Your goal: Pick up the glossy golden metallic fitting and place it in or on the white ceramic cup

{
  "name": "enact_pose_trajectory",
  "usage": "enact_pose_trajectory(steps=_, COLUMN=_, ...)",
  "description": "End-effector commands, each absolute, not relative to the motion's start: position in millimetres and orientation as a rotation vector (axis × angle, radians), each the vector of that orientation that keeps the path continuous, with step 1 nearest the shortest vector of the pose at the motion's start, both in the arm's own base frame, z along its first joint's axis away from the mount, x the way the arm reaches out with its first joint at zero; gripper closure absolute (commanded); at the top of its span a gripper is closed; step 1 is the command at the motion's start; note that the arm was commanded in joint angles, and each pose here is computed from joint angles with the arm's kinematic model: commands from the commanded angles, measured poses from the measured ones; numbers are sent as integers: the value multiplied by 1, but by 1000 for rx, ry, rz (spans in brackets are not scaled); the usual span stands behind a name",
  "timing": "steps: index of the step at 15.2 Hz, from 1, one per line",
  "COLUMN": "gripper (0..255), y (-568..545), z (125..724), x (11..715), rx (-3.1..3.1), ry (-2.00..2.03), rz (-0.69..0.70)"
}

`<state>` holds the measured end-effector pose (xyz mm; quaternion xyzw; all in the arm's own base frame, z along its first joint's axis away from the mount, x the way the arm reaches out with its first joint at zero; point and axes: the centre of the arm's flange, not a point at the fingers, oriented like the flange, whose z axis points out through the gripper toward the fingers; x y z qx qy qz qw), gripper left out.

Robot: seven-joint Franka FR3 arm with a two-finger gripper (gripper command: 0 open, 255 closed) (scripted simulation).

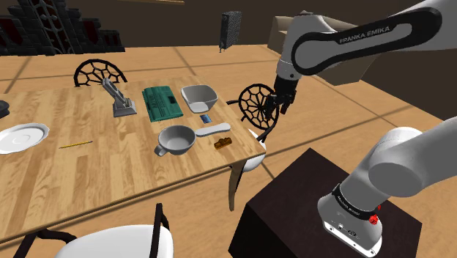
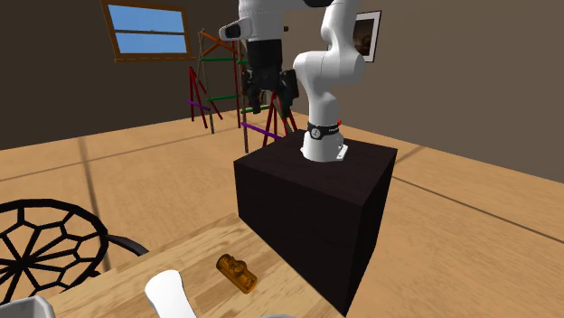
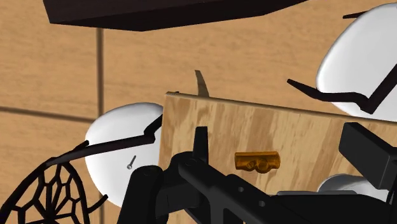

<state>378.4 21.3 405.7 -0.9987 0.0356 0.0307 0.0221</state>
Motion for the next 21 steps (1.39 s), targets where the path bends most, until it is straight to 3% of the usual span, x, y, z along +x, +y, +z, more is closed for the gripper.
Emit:
enact_pose_trajectory(steps=1, gripper=0, y=31, z=383, x=394, rx=-3102, ry=97, rz=67)
enact_pose_trajectory(steps=21, gripper=0, y=98, z=192, x=543, rx=-3168, ry=-32, rz=-173)
